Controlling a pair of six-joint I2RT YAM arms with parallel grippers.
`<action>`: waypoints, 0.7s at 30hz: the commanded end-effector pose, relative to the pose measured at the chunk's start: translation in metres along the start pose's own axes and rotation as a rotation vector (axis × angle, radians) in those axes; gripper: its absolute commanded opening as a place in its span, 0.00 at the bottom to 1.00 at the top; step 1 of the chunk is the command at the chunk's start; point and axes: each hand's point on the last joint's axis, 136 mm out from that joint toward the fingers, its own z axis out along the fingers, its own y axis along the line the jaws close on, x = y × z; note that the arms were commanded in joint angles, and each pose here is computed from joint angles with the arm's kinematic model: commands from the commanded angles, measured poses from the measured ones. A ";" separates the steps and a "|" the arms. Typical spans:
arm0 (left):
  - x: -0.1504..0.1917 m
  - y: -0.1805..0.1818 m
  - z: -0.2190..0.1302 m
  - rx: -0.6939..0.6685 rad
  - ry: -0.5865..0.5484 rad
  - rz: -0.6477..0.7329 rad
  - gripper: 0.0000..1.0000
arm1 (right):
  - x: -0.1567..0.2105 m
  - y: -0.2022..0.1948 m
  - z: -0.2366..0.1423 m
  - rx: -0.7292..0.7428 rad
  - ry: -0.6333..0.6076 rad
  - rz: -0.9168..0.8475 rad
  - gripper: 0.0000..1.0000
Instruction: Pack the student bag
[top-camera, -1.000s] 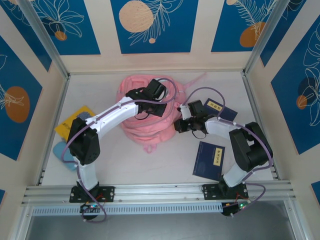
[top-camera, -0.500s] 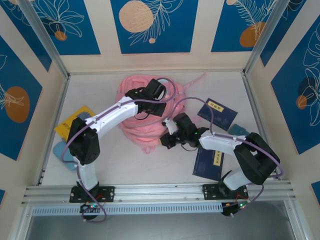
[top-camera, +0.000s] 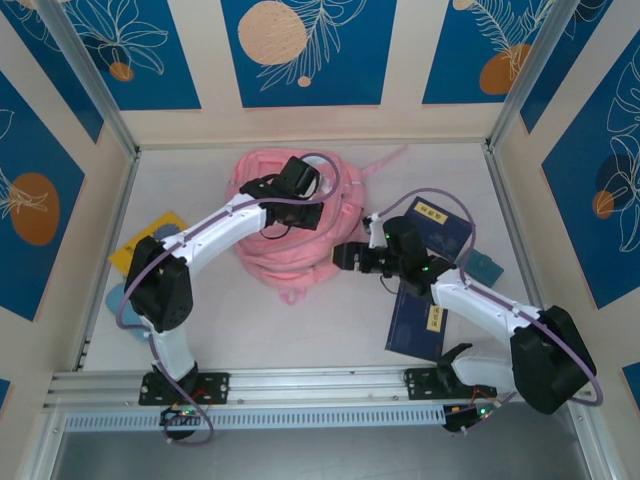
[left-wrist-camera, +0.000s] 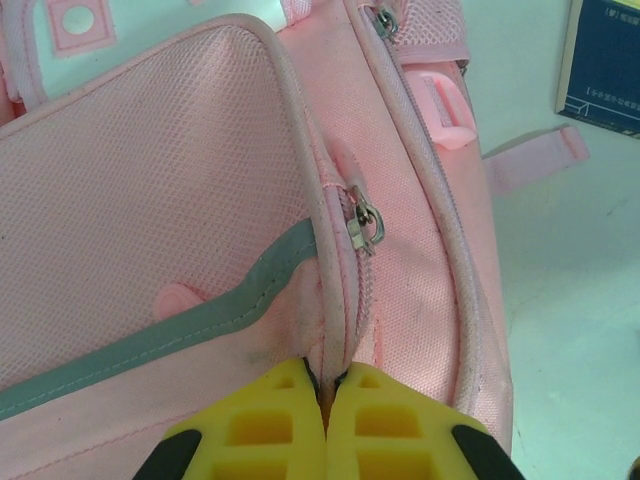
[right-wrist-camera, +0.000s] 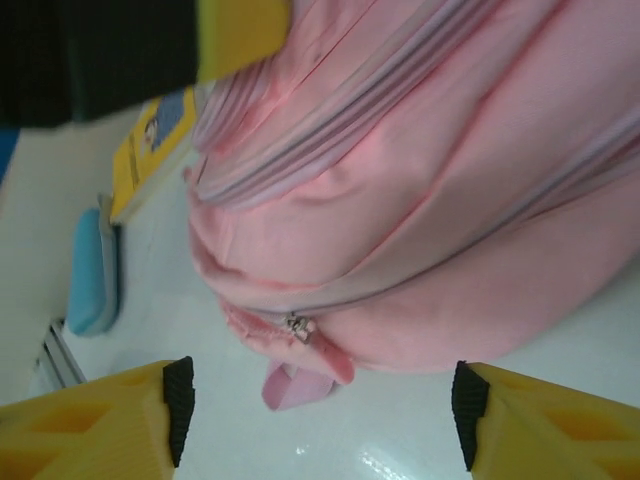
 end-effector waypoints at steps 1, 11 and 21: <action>-0.018 -0.005 -0.022 0.055 -0.075 -0.045 0.00 | -0.008 -0.008 -0.009 -0.031 0.036 0.276 0.77; -0.023 -0.013 -0.040 0.100 -0.112 -0.044 0.00 | -0.037 -0.014 0.022 -0.081 0.083 0.476 0.78; -0.018 -0.012 -0.041 0.101 -0.101 -0.036 0.00 | -0.048 -0.009 0.043 -0.119 0.121 0.506 0.50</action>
